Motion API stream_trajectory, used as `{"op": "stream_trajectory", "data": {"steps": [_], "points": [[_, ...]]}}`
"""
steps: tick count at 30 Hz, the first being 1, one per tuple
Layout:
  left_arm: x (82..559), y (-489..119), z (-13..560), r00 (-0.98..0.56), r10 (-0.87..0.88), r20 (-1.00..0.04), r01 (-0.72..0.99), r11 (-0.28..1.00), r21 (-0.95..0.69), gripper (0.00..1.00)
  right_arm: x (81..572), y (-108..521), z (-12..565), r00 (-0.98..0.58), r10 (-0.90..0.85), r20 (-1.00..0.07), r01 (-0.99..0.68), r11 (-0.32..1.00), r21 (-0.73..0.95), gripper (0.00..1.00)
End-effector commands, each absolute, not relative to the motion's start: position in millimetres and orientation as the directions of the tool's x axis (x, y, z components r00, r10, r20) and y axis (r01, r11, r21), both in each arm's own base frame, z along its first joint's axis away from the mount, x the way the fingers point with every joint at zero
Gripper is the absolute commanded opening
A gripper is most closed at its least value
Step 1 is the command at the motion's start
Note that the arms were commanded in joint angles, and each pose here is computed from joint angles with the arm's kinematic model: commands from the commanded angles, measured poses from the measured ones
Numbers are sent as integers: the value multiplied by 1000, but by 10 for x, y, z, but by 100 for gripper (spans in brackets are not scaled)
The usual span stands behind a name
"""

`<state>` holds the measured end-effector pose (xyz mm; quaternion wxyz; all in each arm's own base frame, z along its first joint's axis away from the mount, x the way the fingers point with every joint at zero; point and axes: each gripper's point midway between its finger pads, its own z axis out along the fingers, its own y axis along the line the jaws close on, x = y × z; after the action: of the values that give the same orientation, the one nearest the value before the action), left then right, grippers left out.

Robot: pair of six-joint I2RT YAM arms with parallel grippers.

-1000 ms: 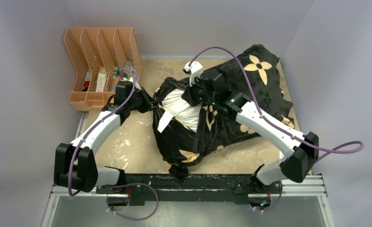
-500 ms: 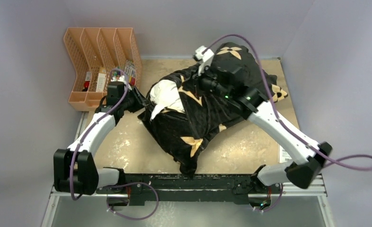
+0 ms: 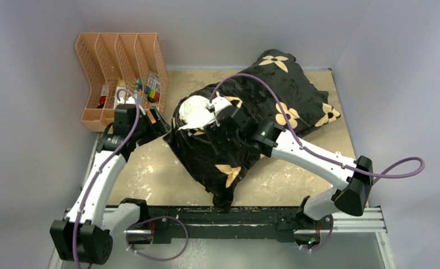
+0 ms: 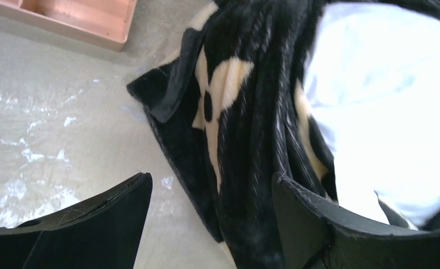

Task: Remove the pillowcase from the pillow
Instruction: Remove the pillow from the pillowcase.

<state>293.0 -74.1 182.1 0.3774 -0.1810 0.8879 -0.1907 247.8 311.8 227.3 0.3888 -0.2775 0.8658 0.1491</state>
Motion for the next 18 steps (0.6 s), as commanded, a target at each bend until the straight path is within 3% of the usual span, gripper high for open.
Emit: {"op": "stream_trajectory", "data": {"steps": [1,3,6,8,10,14,18], "points": [[2611,-902,1944,-685,-436,-584,-107,853,-510,77,2535,2609,2100,-616,-256,-745,-334,941,-47,73],[2498,-1127,1985,-704,-423,-571,-46,829,-557,74,2516,2501,2112,-624,-208,-753,-277,960,-35,71],[2353,-1435,2031,-708,-401,-581,4,821,-572,71,2531,2464,2189,-581,-170,-796,-276,961,-4,52],[2288,-1585,2039,-707,-383,-594,22,828,-561,71,2556,2445,2271,-548,-131,-826,-269,963,26,21],[2236,-1741,2036,-713,-355,-604,45,838,-544,71,2582,2429,2371,-519,-78,-851,-266,961,74,0],[2200,-2214,2184,-700,-367,-613,113,790,-602,71,2652,2409,2388,-537,17,-843,-280,939,198,0],[2323,-2497,2301,-643,-441,-626,68,781,-621,75,2640,2456,2361,-556,80,-828,-309,904,295,0]]}}
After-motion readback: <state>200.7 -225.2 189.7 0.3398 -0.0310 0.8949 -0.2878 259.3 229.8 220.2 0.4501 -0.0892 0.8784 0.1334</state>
